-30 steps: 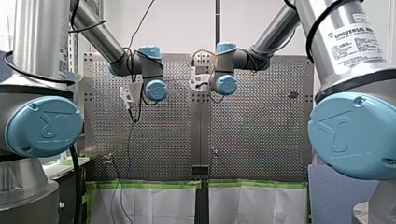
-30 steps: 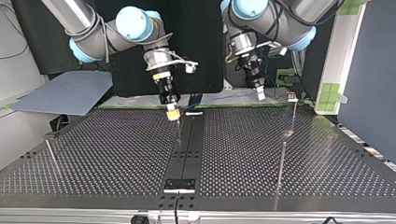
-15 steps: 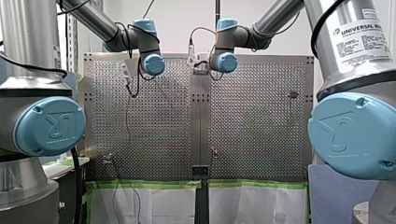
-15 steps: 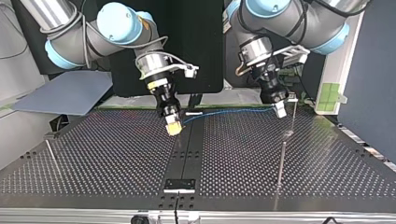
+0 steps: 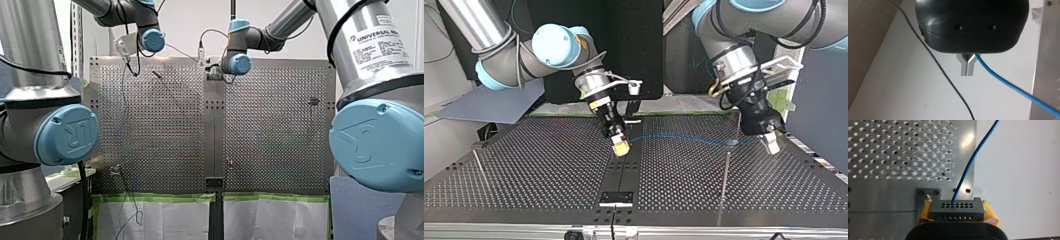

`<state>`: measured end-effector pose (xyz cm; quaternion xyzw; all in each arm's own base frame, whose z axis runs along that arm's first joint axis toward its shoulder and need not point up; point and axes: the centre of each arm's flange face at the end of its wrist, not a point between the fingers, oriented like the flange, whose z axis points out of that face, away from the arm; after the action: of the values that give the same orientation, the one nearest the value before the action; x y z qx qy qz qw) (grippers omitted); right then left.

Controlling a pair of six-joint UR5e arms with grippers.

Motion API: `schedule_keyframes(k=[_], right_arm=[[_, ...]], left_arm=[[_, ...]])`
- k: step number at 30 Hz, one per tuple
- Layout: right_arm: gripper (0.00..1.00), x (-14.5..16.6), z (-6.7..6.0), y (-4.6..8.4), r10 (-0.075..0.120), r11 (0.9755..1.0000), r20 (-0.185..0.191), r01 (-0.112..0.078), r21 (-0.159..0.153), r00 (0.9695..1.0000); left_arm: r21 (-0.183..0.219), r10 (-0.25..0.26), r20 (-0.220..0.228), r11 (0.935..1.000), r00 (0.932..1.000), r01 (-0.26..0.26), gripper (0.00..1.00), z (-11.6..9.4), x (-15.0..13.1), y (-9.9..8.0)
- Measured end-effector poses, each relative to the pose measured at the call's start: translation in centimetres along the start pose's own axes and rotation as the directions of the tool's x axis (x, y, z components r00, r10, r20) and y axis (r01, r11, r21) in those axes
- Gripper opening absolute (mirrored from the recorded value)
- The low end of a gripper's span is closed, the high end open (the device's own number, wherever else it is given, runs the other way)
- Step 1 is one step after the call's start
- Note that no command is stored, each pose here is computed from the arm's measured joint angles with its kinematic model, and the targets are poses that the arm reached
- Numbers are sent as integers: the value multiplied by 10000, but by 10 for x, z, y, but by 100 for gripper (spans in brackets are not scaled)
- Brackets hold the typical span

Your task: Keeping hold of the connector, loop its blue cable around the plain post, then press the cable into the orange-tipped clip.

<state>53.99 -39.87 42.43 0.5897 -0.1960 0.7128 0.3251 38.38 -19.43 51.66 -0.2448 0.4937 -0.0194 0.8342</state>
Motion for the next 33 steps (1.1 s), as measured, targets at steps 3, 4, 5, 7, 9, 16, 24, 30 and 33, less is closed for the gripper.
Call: schedule_keyframes(k=[3, 4, 5, 7, 9, 16, 24, 30, 33], right_arm=[[0, 5, 7, -1, -9, 10000, -121, 10, 36, 9999], [0, 5, 9, -1, -17, 10000, -136, 18, 47, 9999], [0, 4, 12, -2, -26, 10000, -146, 27, 63, 9999], [0, 3, 15, -3, -35, 10000, -163, 37, 85, 9999], [0, 1, 18, -4, -43, 9999, -214, 45, 104, 9998], [0, -15, 27, -8, -40, 9998, -212, 44, 198, 9998], [0, -33, 42, -9, -7, 9998, -224, 11, 199, 9997], [0, -50, 50, -8, -31, 9999, -176, 33, 116, 9998], [0, -56, 53, -5, -49, 10000, -187, 48, -42, 9998]], left_arm=[[29, -13, -40, 10000, 10000, 13, 0, 14, 0, 1], [35, 2, -72, 10000, 10000, -2, 0, 19, 1, 2], [40, 46, -116, 10000, 9999, -45, 0, 24, 3, 2], [46, 161, -202, 9999, 9997, -160, 0, 33, 6, 4], [50, 278, -304, 9996, 9992, -277, 0, 44, 11, 6], [49, 654, -702, 9979, 9954, -652, 0, 79, 26, 16], [14, 977, -1244, 9952, 9874, -983, 0, 119, 45, 33], [-85, 1404, -2075, 9893, 9681, -1453, 0, 140, 76, 61], [-136, 1426, -2338, 9886, 9618, -1499, 0, 150, 92, 76]])
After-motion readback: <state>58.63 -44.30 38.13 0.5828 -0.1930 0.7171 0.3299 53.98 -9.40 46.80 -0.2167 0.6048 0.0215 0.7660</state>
